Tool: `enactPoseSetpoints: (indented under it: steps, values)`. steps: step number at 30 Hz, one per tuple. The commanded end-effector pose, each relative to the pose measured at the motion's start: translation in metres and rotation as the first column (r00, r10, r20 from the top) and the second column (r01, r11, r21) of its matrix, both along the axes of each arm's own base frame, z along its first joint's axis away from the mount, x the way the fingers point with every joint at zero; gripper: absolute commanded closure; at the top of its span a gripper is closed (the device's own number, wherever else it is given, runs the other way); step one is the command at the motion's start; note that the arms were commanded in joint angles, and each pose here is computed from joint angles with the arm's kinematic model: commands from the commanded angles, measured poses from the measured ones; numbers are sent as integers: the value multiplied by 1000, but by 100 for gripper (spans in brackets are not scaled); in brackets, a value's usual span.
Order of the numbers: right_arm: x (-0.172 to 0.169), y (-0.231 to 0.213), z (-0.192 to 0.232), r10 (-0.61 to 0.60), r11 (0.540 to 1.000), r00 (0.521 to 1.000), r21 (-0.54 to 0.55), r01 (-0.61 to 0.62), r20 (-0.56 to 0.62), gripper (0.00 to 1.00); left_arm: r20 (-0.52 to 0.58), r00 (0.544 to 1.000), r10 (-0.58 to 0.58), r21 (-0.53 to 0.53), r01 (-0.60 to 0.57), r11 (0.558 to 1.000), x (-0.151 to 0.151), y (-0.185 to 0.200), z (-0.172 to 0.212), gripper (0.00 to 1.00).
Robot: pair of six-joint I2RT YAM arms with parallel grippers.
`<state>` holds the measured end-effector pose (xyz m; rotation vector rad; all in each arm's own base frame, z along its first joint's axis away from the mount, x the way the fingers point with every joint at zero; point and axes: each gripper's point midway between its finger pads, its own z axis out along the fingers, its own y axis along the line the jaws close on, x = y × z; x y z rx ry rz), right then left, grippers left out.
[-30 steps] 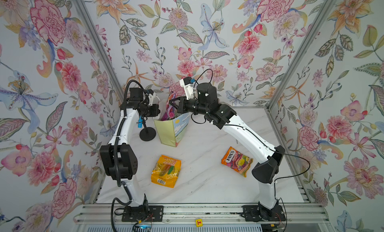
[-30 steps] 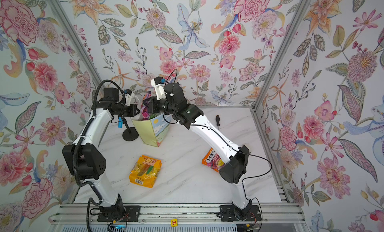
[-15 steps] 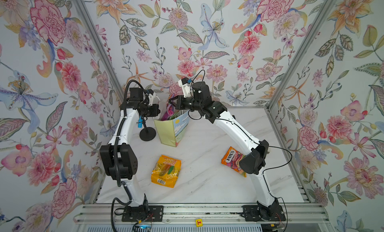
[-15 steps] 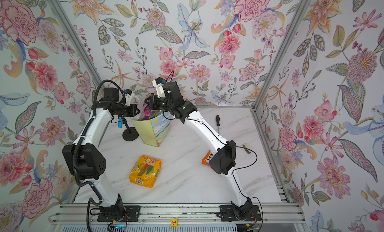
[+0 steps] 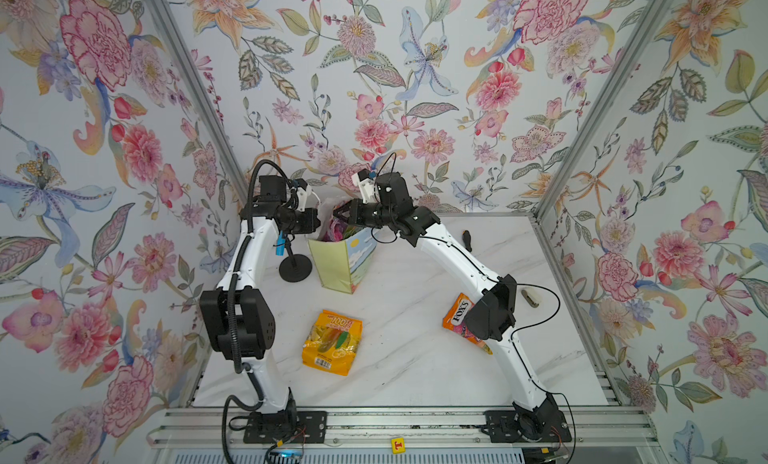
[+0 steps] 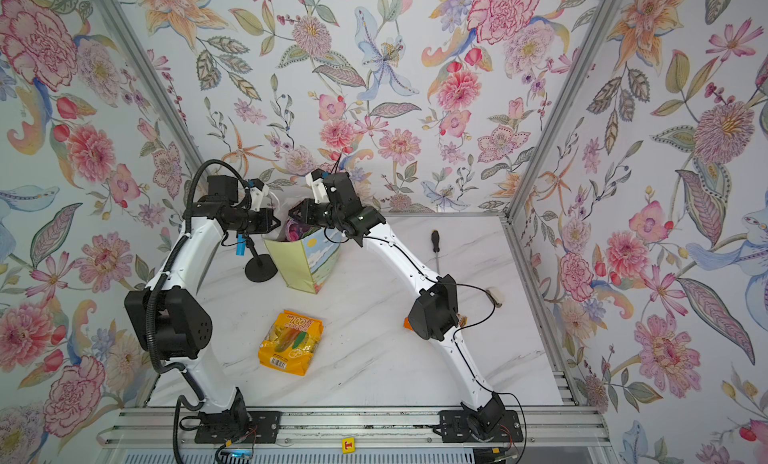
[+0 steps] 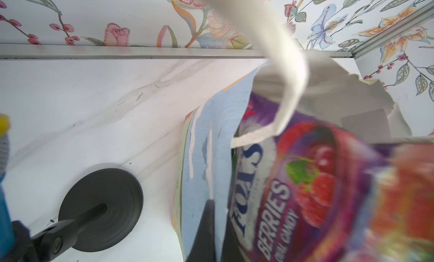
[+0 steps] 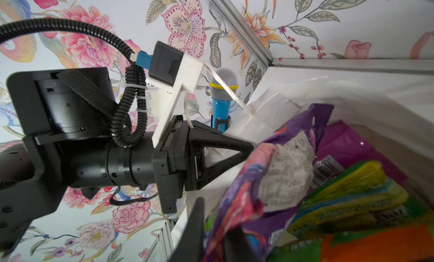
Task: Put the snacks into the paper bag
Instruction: 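Lower the Berries packet into the bag and open the right gripper, then move the right gripper back to the orange Fruits packet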
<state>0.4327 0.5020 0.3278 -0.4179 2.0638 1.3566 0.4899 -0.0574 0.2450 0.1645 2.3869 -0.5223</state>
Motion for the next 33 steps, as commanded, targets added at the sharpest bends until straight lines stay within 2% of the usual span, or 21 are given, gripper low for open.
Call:
enactPoseSetpoints:
  steps: [1, 3, 8, 14, 20, 26, 30, 33]
  values:
    - [3, -25, 34, -79, 997, 992, -11, 80, 96, 54, 50, 999, 13, -10, -13, 1000, -5, 7, 21, 97]
    - [5, -37, 42, -116, 992, 985, -27, 120, 128, 50, 48, 999, 13, -11, -12, 1000, -4, 6, 20, 97]
    - [1, -55, 60, -150, 987, 972, -36, 159, 179, 49, 48, 999, 14, -11, -14, 1000, -4, 7, 20, 97]
    - [-21, -66, 81, -131, 988, 962, -43, 146, 237, 50, 46, 999, 17, -11, -16, 1000, -4, 8, 19, 97]
    - [-44, -106, 71, -170, 975, 954, -100, 200, 248, 50, 50, 999, 15, -11, -15, 1000, -5, 8, 21, 97]
    - [-66, -189, 0, -321, 924, 938, -172, 341, 133, 49, 51, 998, 21, -11, -21, 1000, -4, 9, 21, 97]
    - [-79, -270, -70, -479, 842, 877, -271, 466, 18, 48, 56, 998, 29, -4, -29, 1000, -5, 10, 22, 97]
    - [-98, -314, -113, -566, 791, 822, -320, 521, -59, 48, 63, 998, 31, -2, -31, 1000, -5, 11, 24, 97]
